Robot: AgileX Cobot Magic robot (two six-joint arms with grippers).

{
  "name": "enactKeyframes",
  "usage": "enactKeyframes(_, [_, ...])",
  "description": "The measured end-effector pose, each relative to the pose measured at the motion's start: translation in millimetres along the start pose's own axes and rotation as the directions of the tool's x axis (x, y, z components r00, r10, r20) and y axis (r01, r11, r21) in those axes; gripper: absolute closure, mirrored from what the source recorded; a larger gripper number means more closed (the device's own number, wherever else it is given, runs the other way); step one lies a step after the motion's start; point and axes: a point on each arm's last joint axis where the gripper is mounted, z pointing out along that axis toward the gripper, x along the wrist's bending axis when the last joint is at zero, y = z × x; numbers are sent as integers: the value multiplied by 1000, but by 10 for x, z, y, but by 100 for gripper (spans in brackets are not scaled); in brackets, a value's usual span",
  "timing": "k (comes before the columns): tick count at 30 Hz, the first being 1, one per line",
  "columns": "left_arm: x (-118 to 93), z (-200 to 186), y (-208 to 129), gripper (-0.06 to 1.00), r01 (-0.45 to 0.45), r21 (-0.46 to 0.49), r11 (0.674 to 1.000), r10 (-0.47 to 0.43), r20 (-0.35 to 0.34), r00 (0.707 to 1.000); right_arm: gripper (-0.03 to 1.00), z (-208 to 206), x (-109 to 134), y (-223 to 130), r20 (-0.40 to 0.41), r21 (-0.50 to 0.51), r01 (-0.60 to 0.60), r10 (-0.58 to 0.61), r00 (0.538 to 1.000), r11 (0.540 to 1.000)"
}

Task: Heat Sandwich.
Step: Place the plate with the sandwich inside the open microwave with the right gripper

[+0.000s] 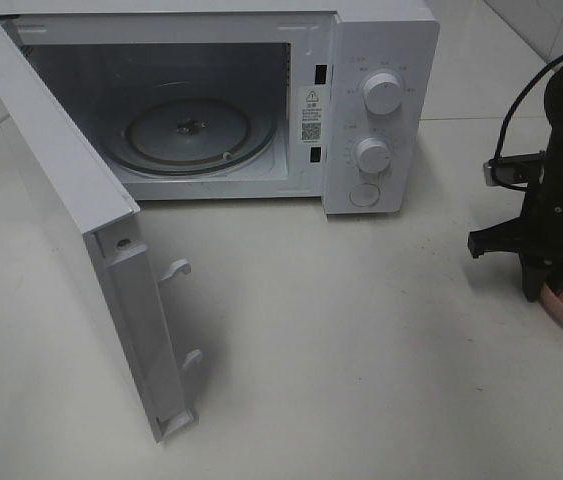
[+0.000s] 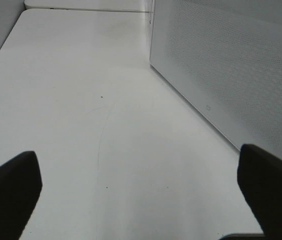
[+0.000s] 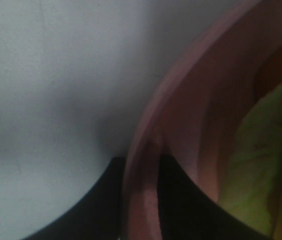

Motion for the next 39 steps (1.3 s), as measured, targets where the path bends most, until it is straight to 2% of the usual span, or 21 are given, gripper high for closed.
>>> enactKeyframes(7, [0, 0, 0, -5, 0, 0, 1000, 0, 0, 1000, 76, -17, -9, -4, 6, 0, 4, -4, 1000, 1000])
enactKeyframes(17, [0, 0, 0, -5, 0, 0, 1000, 0, 0, 1000, 90, -246, -114, -79, 67, -21, 35, -33, 997, 999])
enactKeyframes(21, [0, 0, 0, -5, 0, 0, 1000, 0, 0, 1000, 91, -404, -146, -118, 93, -49, 49, -44, 995, 998])
enactKeyframes(34, [0, 0, 0, -5, 0, 0, 1000, 0, 0, 1000, 91, -762, 0, -333, 196, -79, 169, -151, 969, 983])
enactKeyframes(39, [0, 0, 0, -5, 0, 0, 1000, 0, 0, 1000, 91, -875, 90, -563, 219, -107, 219, -192, 957, 970])
